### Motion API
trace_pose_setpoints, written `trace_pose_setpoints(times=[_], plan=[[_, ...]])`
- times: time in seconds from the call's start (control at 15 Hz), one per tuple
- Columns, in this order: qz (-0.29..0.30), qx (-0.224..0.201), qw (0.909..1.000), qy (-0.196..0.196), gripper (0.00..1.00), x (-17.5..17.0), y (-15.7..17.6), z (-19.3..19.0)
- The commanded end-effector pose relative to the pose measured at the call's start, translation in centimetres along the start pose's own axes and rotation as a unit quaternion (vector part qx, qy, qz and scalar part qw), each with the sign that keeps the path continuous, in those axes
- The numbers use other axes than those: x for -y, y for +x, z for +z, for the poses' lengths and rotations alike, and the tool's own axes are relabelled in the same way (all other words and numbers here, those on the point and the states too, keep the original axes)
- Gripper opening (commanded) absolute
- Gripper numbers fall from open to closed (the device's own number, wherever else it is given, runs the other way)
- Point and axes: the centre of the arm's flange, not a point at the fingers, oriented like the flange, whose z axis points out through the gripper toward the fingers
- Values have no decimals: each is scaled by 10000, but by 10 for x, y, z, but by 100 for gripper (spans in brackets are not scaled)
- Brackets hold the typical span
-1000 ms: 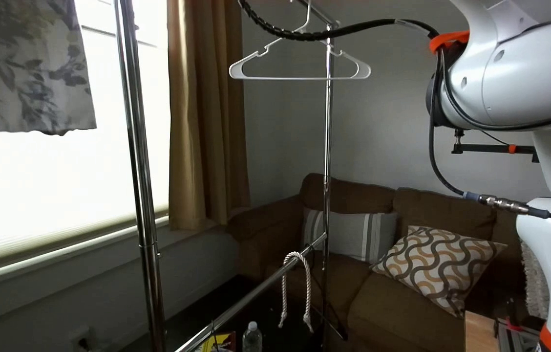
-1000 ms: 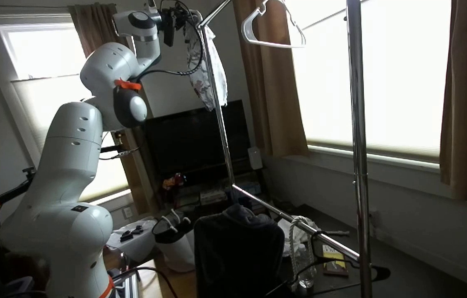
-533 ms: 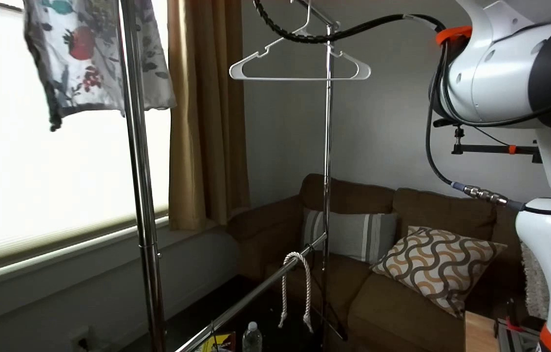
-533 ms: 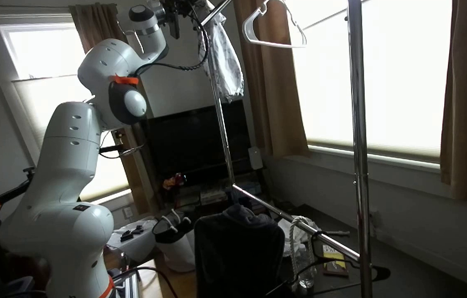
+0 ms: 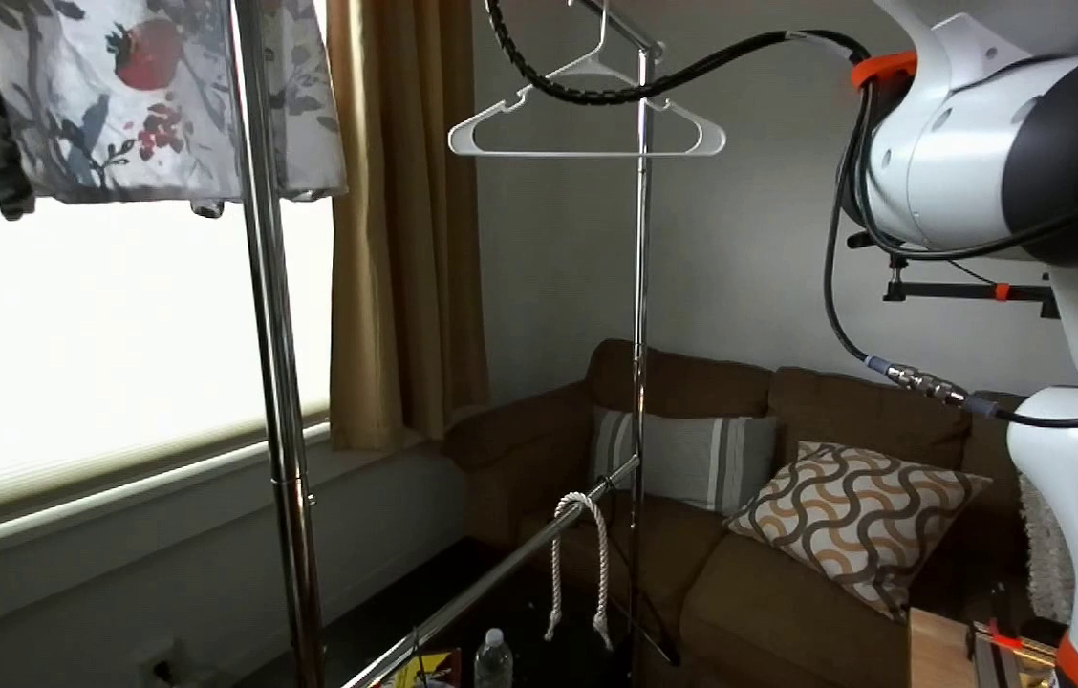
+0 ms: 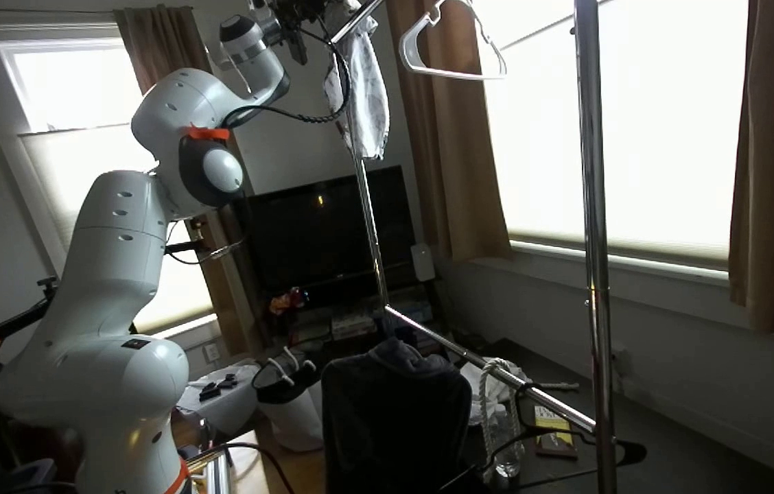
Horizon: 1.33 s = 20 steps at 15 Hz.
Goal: Put the clothing on the top clothing rack
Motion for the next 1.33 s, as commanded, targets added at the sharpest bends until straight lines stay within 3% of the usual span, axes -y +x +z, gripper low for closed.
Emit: trace_pose_setpoints(times=[0.0,0.13,0.27,0.33,0.53,0.8,1.0,1.27], plan=[[-136,-165,9948,-991,1,9,-3,22],[-349,-207,9885,-1454,1,4,-11,27],[-519,-194,9868,-1524,1,-2,-13,16],[-690,49,9923,-1028,1,-12,-12,-4],[-1064,333,9931,-356,1,-38,-4,-42],[-1389,651,9875,-375,1,-86,22,-69],[-1872,1448,9710,-343,1,-109,9,-70],[-2449,2420,9375,-504,1,-124,-7,-69]])
